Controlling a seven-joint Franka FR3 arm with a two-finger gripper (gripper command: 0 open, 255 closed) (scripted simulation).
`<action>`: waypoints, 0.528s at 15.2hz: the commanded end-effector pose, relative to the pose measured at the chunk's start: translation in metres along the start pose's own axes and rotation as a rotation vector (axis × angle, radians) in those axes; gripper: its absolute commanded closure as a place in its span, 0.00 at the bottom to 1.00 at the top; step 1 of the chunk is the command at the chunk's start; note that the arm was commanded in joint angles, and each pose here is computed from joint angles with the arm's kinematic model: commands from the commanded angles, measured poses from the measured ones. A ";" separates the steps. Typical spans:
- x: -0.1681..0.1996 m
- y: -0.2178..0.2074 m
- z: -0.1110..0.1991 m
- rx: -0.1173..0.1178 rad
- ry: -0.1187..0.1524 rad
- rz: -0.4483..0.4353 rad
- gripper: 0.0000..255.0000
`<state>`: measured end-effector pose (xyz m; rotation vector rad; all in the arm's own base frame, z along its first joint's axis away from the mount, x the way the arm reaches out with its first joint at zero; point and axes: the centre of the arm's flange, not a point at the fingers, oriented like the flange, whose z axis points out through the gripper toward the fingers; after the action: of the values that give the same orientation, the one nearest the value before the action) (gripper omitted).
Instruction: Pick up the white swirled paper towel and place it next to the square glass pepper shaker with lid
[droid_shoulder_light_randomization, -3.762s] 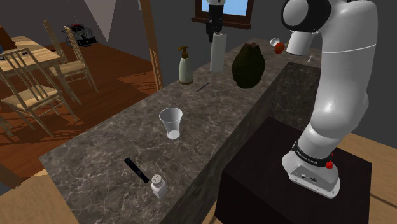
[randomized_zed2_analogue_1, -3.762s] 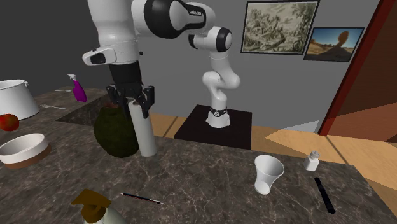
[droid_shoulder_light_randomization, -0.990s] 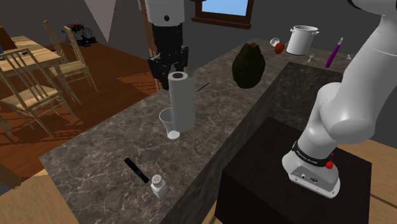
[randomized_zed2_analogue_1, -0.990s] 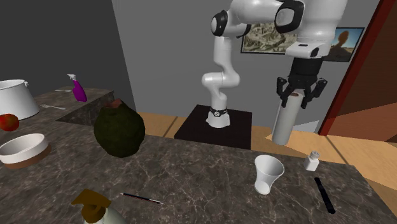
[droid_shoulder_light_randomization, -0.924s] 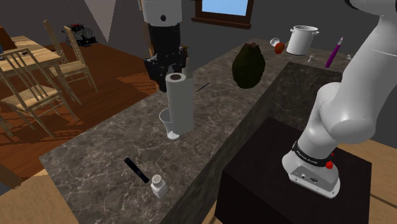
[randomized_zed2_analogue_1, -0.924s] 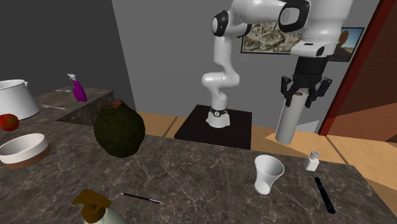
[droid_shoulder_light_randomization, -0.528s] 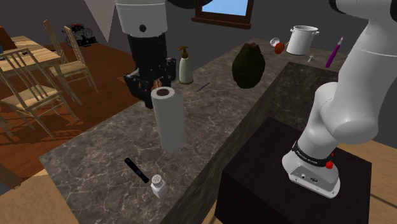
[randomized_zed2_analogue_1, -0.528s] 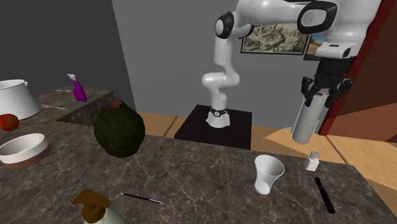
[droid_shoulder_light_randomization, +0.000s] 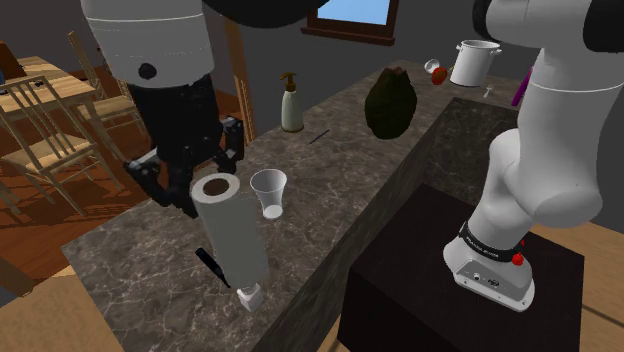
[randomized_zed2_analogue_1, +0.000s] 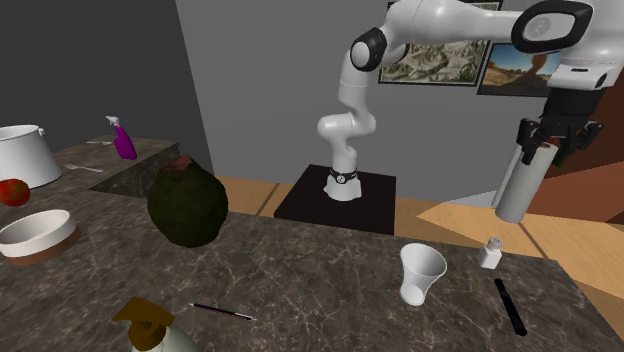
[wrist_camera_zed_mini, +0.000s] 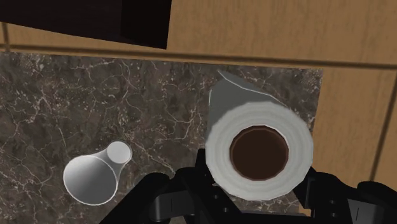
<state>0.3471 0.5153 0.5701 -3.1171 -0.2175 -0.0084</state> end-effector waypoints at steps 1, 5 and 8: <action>-0.009 -0.026 0.001 0.000 0.000 0.002 1.00; -0.024 -0.076 0.001 0.000 0.000 0.002 1.00; -0.031 -0.101 0.007 0.000 0.000 0.002 1.00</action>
<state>0.3038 0.6072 0.5660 -3.1171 -0.2175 -0.0074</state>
